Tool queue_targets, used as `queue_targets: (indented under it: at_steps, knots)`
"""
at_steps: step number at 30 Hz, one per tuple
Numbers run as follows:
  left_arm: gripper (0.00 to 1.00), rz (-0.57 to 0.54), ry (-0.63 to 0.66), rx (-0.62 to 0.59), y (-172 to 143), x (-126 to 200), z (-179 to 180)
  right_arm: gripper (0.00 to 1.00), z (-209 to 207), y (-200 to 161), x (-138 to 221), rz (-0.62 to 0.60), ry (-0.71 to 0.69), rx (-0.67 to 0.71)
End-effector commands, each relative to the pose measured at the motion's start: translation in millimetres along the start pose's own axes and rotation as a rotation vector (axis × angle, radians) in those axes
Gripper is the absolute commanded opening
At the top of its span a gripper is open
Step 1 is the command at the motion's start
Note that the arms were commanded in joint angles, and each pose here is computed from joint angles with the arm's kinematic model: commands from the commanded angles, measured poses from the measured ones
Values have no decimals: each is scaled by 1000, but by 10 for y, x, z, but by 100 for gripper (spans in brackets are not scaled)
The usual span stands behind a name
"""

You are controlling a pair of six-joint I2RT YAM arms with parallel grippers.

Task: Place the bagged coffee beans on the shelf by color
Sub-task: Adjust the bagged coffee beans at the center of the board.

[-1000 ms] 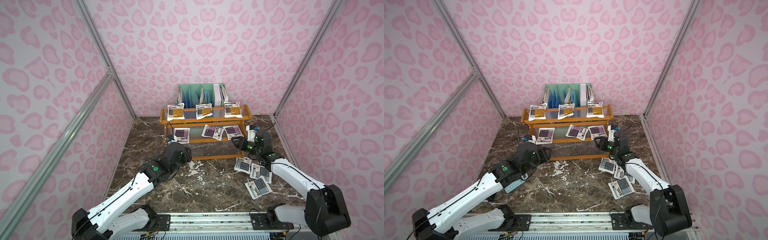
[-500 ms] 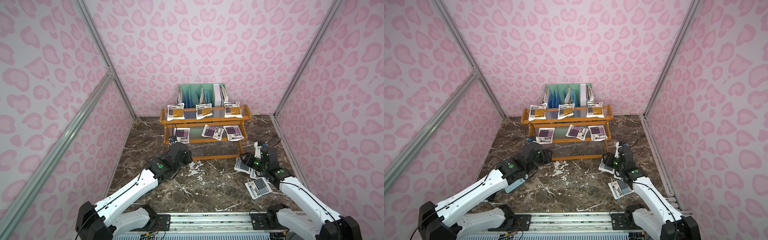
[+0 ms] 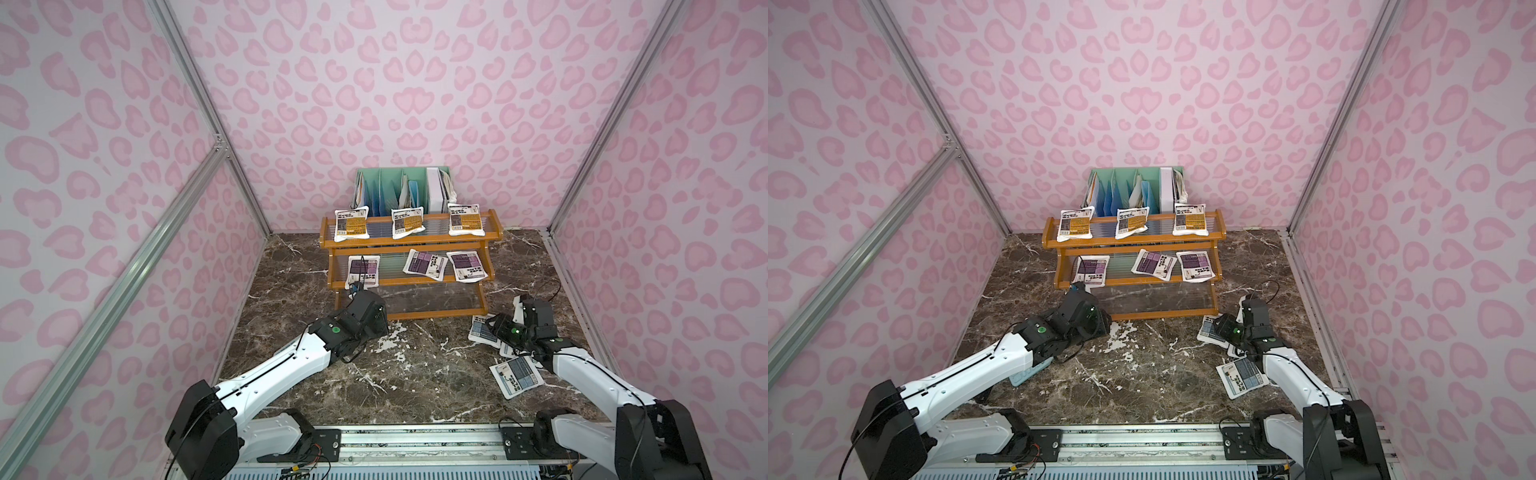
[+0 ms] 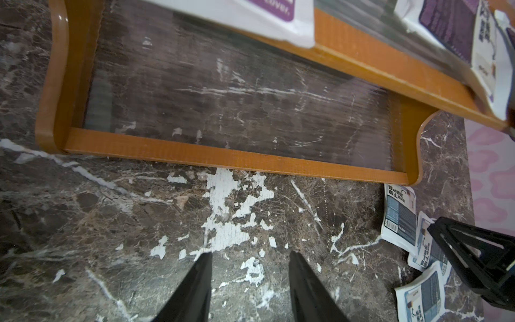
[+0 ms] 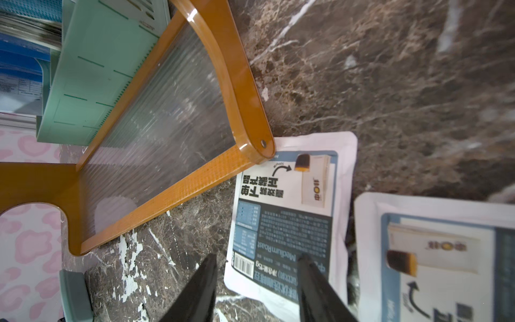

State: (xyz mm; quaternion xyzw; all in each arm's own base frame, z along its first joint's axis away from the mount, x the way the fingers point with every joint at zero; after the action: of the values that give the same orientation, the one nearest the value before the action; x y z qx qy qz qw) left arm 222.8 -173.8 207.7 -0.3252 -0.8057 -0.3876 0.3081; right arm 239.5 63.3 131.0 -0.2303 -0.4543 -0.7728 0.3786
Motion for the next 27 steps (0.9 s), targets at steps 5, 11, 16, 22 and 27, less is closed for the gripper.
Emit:
queue_targets:
  at_steps: [5,11,16,22,27]
  knots:
    - [50,92,-60,-12,-98,-202,-29,48,-76,-144,-199,94,23,53]
    - [52,191,-137,29,-181,-412,-72,47,-22,-430,-243,210,31,68]
    - [56,240,-169,14,-208,-494,-141,47,135,-742,-220,316,45,111]
    - [58,318,-193,-11,-264,-616,-216,47,268,-957,-202,410,65,173]
    - [59,369,-204,-50,-306,-684,-273,47,412,-984,-133,460,120,255]
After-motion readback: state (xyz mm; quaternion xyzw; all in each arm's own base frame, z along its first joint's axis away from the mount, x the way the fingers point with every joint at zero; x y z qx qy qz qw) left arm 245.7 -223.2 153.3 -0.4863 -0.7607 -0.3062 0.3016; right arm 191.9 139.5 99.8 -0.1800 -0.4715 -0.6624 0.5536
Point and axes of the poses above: each gripper's point midway between its finger pads, its own x axis back along the fingers, its own z axis along the line the jaws close on, y = z × x, the point moved 9 cm from there along x, back along the fingers, and after that the axes turned 11 degrees about x, right-handed, at the moved point
